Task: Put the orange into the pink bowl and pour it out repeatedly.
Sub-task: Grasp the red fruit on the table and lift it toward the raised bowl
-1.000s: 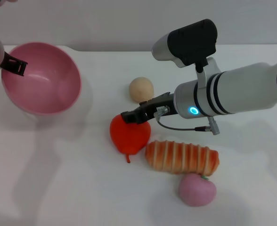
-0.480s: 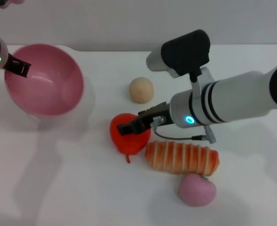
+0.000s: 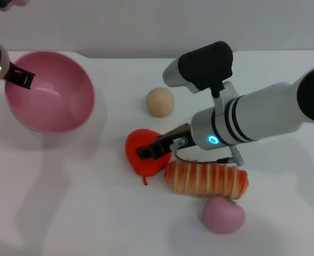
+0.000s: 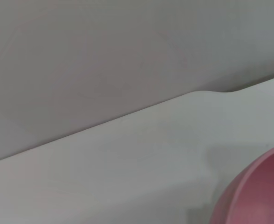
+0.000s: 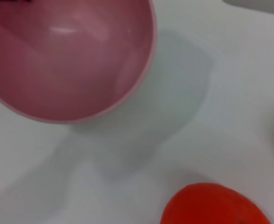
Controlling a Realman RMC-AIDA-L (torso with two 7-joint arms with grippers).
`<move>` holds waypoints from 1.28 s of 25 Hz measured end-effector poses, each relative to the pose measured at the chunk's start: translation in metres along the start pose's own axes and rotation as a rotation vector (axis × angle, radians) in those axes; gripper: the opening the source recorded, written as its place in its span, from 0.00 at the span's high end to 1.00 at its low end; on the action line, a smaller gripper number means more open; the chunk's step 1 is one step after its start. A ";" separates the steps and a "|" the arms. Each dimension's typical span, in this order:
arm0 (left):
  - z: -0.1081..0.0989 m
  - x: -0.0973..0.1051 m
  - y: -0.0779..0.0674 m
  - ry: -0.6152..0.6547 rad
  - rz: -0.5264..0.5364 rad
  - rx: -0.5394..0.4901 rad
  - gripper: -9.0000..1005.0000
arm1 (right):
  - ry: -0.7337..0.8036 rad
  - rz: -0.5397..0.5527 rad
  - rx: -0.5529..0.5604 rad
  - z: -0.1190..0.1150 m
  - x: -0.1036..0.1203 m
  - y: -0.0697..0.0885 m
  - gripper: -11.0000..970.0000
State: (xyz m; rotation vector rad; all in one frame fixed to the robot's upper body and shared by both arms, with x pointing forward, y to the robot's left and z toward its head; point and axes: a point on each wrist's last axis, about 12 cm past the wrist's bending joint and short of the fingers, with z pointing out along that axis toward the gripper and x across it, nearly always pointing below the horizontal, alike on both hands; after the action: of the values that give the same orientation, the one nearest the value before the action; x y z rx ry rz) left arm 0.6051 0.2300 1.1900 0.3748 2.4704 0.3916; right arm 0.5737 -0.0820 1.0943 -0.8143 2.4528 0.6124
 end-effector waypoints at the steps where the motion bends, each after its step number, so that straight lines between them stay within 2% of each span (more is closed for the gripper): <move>1: 0.000 0.000 0.000 0.001 0.001 0.000 0.95 | -0.005 -0.010 0.000 -0.001 -0.001 0.001 0.28; 5: 0.000 0.001 0.001 0.003 0.004 -0.001 0.95 | -0.015 -0.020 0.002 -0.003 -0.001 0.002 0.47; 23: 0.001 0.000 0.001 0.005 0.008 -0.002 0.95 | -0.028 -0.019 0.002 -0.005 -0.001 0.001 0.88; 27: 0.002 0.002 0.001 0.009 0.008 -0.001 0.95 | -0.081 -0.055 0.015 -0.022 -0.007 0.007 0.91; 32: 0.003 0.002 -0.004 0.000 0.013 0.028 0.95 | -0.166 -0.092 0.064 -0.058 -0.022 0.012 0.93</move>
State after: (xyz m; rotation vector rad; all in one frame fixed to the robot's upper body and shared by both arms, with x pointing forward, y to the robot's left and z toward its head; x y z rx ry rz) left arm 0.6045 0.2275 1.1856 0.4024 2.4765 0.3629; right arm 0.5644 -0.0960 1.1554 -0.8117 2.2600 0.5421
